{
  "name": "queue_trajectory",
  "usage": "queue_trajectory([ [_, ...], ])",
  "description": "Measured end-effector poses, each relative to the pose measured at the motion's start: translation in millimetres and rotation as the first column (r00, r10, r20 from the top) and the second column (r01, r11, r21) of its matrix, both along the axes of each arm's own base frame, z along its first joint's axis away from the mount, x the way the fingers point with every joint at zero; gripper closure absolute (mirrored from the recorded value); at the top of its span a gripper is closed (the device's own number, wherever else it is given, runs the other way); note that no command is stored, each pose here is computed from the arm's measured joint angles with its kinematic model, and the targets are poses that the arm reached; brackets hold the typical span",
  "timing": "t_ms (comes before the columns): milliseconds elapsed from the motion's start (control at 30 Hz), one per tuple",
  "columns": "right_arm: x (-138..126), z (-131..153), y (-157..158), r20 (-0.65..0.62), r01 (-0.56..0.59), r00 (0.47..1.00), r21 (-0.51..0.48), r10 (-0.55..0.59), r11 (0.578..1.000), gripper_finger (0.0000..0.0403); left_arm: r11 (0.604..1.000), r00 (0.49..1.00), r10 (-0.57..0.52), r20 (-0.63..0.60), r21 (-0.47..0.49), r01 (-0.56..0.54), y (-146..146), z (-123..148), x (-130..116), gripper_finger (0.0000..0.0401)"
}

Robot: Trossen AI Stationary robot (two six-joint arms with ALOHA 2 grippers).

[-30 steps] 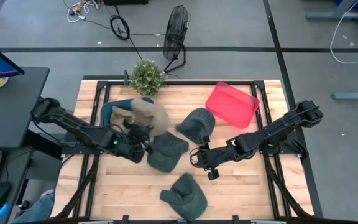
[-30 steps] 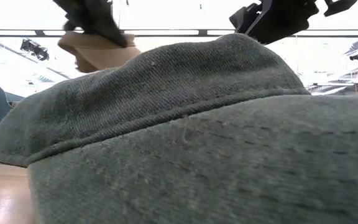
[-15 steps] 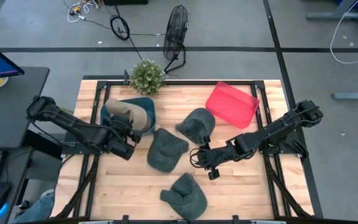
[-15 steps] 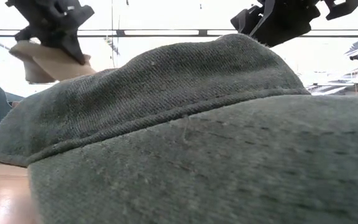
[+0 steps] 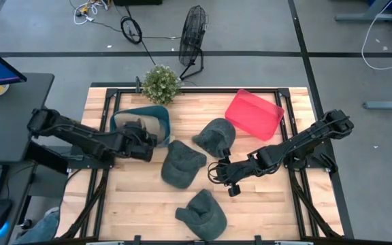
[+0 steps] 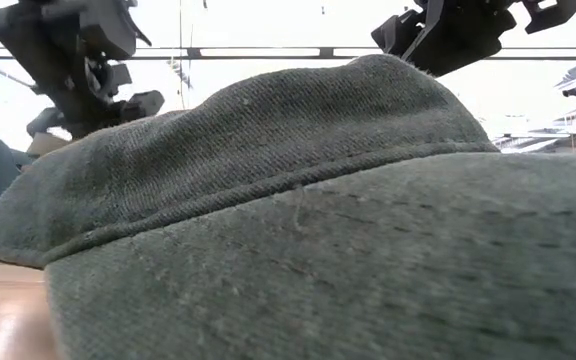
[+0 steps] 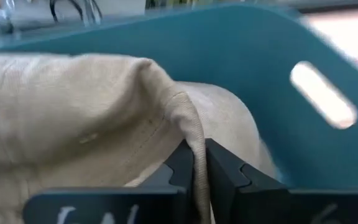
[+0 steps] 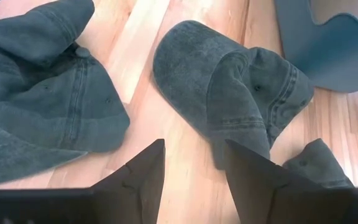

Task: Pick & Place hat
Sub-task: Put the brown cap into the blue bin, then put the top blue cap into the pink bin

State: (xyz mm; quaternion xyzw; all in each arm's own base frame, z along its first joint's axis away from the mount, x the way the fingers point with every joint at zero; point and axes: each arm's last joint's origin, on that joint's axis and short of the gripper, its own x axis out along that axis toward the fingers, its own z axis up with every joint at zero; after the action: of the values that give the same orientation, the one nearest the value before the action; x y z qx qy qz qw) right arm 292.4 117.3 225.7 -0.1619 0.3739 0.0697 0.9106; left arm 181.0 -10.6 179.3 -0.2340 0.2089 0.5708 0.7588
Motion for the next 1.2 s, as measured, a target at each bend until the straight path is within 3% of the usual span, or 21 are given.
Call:
queue_trajectory([
  [200, 0.1, 0.1, 0.0, 0.001, 0.0, 1.0, 0.0, 0.0, 1.0, 0.0236, 0.998, 0.999, -0.035, 0.03, -0.052, 0.037, 3.3, -11.5, 3.9, 0.0316],
  [500, 0.1, 0.0, 0.1, 0.001, -0.008, 1.0, -0.008, 0.008, 1.0, 0.0236, 0.994, 0.994, -0.105, -0.023, -0.04, 0.104, 2.1, -1.6, 8.6, 0.0247],
  [700, 0.2, -0.1, 0.1, 0.001, 0.016, 1.0, 0.017, -0.016, 1.0, 0.0236, 0.975, 0.969, -0.222, -0.107, 0.008, 0.224, -0.2, 36.6, 22.7, 0.0239],
  [933, 0.4, 0.1, 0.1, 0.003, 0.019, 1.0, 0.021, -0.019, 1.0, 0.0236, 0.95, 0.948, -0.303, -0.098, 0.052, 0.309, -2.6, 77.1, 37.4, 0.0238],
  [1200, 5.5, 0.0, -13.6, 0.003, 0.057, 0.998, 0.012, -0.057, 0.998, 0.0236, 0.936, 0.939, -0.338, -0.065, 0.083, 0.343, -3.7, 86.6, 44.4, 0.024],
])
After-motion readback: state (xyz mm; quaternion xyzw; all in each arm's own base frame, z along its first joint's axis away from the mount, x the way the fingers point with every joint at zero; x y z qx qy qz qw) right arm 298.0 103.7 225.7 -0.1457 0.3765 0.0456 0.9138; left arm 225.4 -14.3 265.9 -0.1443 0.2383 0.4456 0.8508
